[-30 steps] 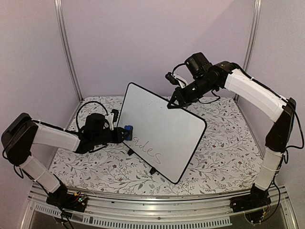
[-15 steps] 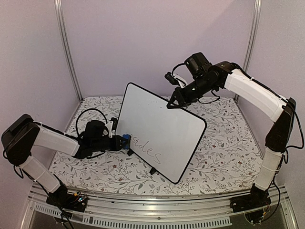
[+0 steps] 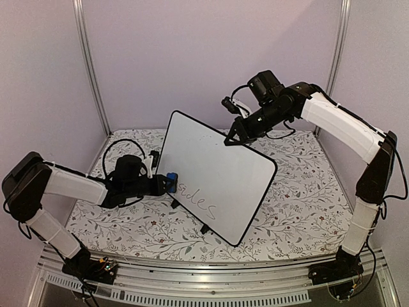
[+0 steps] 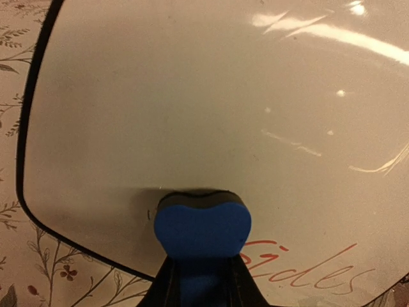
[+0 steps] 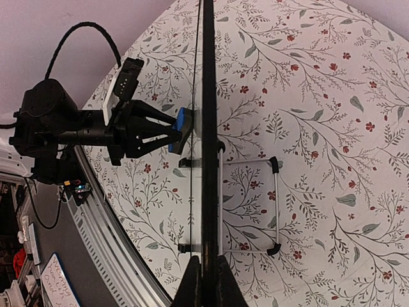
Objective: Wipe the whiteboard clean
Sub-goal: Erase the whiteboard from the whiteboard stand.
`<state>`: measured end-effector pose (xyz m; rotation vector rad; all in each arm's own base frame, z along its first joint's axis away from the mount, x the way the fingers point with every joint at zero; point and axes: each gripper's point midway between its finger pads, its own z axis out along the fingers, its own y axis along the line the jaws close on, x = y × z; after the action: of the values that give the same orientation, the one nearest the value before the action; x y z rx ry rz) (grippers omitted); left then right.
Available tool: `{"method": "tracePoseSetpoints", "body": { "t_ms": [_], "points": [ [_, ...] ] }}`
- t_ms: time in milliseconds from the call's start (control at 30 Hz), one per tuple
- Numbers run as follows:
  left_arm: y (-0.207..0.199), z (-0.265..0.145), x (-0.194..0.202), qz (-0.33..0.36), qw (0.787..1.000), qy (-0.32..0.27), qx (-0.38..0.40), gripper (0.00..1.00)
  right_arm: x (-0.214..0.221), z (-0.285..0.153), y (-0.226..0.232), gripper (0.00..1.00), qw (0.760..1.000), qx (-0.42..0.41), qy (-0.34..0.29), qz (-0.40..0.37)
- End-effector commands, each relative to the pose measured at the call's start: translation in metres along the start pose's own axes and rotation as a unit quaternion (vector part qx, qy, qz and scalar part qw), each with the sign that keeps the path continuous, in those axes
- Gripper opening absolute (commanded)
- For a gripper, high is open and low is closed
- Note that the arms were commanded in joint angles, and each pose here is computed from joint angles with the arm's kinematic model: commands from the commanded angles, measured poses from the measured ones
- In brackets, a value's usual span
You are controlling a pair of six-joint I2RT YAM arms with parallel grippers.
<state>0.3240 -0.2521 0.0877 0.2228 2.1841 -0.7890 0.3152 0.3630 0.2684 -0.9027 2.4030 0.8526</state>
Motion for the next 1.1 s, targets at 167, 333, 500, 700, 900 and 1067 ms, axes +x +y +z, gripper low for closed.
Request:
{"method": "tracePoseSetpoints", "body": {
  "t_ms": [167, 333, 500, 700, 900, 1067],
  "points": [
    [0.000, -0.005, 0.027, 0.003, 1.000, 0.014, 0.006, 0.00, 0.035, 0.022, 0.011, 0.00, 0.997, -0.020, 0.070, -0.030],
    [0.001, -0.008, 0.033, 0.002, 1.000, 0.018, 0.005, 0.00, 0.035, 0.022, 0.011, 0.00, 0.997, -0.020, 0.070, -0.029],
    [0.003, -0.008, 0.036, 0.001, 1.000, 0.020, 0.003, 0.00, 0.036, 0.022, 0.011, 0.00, 0.997, -0.020, 0.071, -0.029],
    [0.001, -0.007, 0.035, 0.000, 1.000, 0.020, 0.005, 0.00, 0.037, 0.023, 0.010, 0.00, 0.997, -0.021, 0.073, -0.028],
    [-0.005, -0.008, 0.013, 0.016, 1.000, 0.001, 0.002, 0.00, 0.036, 0.022, 0.011, 0.00, 0.997, -0.022, 0.071, -0.030],
    [-0.019, -0.007, -0.017, 0.035, 0.999, -0.026, 0.008, 0.00, 0.037, 0.022, 0.011, 0.00, 0.997, -0.023, 0.071, -0.029]
  ]
}}
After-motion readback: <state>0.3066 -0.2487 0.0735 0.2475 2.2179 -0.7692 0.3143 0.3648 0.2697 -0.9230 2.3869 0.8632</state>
